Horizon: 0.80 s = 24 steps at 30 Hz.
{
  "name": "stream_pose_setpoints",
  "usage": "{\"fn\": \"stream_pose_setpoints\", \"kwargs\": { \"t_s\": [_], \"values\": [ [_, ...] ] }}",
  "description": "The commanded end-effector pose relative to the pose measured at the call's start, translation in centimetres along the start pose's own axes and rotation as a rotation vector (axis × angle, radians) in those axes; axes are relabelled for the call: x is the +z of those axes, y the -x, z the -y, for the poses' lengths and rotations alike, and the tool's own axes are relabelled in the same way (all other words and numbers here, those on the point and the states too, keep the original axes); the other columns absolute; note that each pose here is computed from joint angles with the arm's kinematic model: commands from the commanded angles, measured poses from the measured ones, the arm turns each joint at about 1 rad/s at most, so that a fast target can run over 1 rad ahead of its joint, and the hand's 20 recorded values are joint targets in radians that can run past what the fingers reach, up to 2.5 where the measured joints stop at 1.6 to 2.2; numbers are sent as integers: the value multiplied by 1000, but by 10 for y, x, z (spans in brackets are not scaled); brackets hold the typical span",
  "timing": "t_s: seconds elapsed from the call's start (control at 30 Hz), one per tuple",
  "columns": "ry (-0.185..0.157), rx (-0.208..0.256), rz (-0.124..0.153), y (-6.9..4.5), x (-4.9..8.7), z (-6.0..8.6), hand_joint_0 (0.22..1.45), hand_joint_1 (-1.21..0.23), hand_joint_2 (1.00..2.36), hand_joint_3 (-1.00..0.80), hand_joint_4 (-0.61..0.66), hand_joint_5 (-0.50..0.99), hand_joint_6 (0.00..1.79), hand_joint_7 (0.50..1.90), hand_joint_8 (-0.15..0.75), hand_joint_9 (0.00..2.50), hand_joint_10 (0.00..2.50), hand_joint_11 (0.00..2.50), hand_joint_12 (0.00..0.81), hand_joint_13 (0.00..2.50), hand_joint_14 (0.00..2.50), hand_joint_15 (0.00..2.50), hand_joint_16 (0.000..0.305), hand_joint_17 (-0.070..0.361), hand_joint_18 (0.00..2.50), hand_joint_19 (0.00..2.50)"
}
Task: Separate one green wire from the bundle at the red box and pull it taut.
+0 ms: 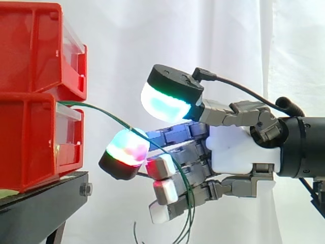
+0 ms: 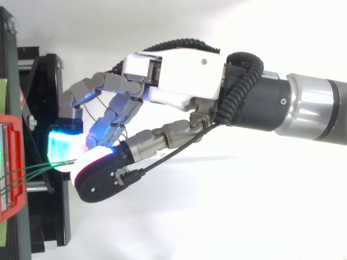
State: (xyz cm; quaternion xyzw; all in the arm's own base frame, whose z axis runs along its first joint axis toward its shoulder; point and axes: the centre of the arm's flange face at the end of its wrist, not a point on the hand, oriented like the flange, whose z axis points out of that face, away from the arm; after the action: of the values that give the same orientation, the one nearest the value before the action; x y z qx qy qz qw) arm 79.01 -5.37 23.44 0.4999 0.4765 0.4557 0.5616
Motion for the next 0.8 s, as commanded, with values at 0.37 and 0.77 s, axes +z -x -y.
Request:
{"fn": "stream_pose_setpoints", "kwargs": {
  "t_s": [0.37,0.77],
  "values": [
    [-22,-4,-2,-3,-3,2,582,-696,1005,-430,197,-182,736,1008,311,1144,11,1302,373,1241,25,1053,55,123,861,434],
    [-37,10,-6,-6,-4,2,612,-688,1014,-319,185,-191,799,978,299,1206,9,1444,364,1270,25,1115,54,122,871,444]
  ]
}}
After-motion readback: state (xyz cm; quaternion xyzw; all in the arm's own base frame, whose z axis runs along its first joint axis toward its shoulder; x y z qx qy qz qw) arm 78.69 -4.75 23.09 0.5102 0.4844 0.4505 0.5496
